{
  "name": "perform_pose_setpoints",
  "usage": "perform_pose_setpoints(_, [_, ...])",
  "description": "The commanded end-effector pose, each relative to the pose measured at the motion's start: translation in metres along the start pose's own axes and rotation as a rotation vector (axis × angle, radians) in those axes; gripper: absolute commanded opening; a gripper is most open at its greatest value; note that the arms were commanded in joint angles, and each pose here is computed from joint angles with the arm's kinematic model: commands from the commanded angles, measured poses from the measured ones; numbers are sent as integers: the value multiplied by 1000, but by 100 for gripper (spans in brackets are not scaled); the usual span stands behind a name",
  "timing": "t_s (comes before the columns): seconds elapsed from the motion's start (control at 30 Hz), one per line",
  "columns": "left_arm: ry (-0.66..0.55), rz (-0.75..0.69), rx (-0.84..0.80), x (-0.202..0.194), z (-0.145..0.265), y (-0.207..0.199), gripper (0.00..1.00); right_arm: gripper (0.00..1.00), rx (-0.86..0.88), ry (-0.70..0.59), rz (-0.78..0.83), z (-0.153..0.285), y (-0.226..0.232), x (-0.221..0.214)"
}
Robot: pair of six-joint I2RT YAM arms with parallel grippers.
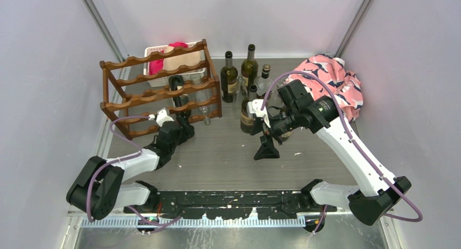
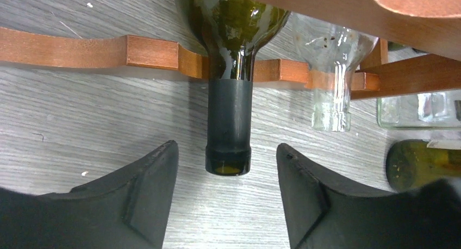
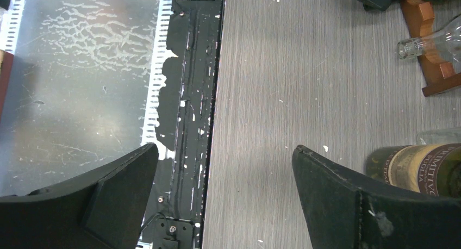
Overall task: Put the wine bottle on the wine rack
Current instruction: Place the wine bottle in the wine rack.
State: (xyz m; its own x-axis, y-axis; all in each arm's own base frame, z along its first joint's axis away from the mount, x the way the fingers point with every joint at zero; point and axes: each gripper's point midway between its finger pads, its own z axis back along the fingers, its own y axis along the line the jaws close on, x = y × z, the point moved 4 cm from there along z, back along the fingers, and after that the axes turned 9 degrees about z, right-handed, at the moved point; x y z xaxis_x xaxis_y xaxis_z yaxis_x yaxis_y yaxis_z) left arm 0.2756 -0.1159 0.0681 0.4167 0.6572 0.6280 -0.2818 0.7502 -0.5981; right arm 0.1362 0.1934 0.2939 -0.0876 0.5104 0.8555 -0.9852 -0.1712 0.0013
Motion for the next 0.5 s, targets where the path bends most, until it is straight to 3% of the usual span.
perform_pose_setpoints(0.0, [-30,15,-38,17,7,-17,68,98,7,-19,33,1,2,5])
perform_pose_setpoints(0.47, [108,-102,-172,26,72,-36,72,98,34,-33,44,2,6,7])
